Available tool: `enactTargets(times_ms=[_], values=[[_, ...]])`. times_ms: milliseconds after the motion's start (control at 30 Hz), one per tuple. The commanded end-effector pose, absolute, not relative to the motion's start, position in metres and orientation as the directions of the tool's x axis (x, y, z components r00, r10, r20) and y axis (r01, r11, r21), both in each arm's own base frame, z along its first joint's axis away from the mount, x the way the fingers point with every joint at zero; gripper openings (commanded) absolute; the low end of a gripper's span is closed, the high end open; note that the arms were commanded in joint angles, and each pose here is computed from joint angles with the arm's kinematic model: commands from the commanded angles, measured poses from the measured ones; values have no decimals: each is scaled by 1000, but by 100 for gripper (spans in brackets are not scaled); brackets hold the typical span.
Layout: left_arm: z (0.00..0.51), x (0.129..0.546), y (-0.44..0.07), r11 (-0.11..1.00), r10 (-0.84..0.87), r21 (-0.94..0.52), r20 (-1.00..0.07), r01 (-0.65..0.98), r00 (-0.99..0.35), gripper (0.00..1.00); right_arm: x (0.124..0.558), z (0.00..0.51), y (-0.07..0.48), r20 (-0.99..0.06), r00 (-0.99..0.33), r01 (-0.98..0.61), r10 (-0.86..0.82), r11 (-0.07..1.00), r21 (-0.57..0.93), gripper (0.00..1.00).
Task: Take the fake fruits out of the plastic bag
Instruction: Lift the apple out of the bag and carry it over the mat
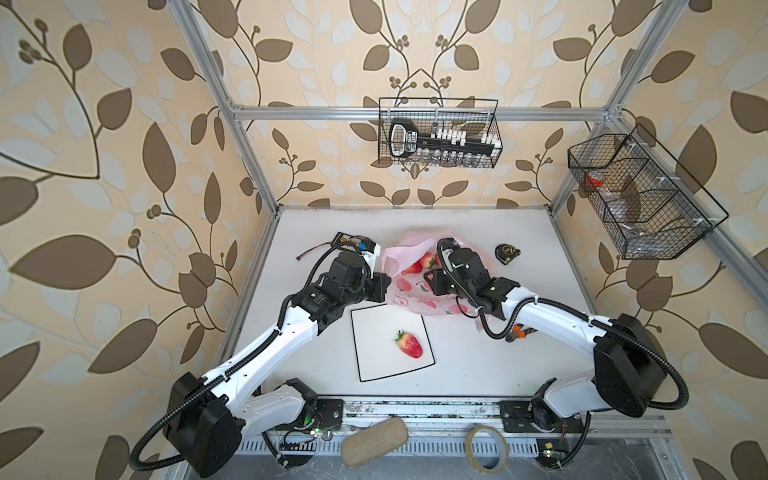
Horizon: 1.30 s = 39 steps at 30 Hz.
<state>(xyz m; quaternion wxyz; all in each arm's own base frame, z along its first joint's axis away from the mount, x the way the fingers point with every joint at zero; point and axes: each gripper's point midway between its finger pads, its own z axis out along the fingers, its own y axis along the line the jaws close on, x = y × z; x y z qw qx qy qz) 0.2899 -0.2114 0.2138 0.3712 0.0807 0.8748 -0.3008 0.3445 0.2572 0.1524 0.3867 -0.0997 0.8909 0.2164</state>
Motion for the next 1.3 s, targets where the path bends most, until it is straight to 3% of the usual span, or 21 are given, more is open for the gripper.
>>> enactTargets(times_ms=[0,200,367,767,1167,1267], values=[[235,303,-215,795,-127,-479,-731,373,-670,0,328,150,270,-763,-634,-497,-130,824,272,24],[237,313,-212,824,-127,-453,-734,342,-667,0,307,164,274,-827,-451,-708,-336,699,102,24],[238,318,-213,827,-138,-454,-734,330,-665,0,285,184,286,-846,-341,-819,-410,571,54,24],[240,321,-215,834,-125,-447,-726,325,-676,0,166,143,364,-773,-106,-979,-626,200,-28,26],[239,315,-211,837,-121,-444,-721,321,-683,0,164,66,399,-660,-51,-988,-750,135,-76,29],[240,314,-210,836,-122,-444,-721,321,-682,0,165,55,401,-644,-59,-988,-763,135,-70,35]])
